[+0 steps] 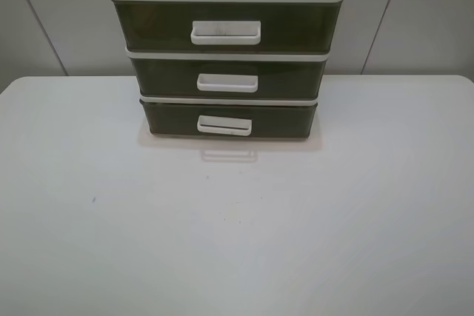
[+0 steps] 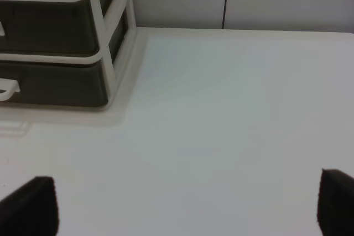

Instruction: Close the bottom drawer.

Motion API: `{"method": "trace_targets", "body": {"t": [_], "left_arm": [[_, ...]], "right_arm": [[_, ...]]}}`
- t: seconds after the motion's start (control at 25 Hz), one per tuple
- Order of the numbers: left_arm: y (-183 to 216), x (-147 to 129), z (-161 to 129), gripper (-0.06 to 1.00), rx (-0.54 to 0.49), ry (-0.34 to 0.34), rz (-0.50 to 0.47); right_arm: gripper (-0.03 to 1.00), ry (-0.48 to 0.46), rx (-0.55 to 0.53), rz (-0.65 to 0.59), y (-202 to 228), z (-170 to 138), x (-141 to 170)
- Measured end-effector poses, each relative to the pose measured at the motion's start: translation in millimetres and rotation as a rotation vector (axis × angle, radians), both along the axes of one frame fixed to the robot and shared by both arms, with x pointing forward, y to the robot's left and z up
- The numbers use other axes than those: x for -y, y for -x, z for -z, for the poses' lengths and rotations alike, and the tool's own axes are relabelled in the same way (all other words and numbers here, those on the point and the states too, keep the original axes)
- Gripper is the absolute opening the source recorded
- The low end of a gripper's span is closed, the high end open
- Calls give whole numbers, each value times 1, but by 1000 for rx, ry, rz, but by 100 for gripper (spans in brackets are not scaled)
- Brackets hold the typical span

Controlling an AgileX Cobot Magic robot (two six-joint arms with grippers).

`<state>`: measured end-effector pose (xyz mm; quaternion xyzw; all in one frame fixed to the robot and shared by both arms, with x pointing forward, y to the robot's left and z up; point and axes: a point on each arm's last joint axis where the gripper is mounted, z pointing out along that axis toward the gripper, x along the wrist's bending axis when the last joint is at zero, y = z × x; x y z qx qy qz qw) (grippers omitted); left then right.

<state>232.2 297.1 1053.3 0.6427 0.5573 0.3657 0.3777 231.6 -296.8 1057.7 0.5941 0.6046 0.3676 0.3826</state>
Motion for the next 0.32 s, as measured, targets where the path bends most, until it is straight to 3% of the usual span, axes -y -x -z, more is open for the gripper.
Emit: {"method": "trace_targets", "body": {"t": [0.32], "left_arm": [[0,0,0,72,0,0,0]], "right_arm": [[82,0,0,0,0,0,0]]}}
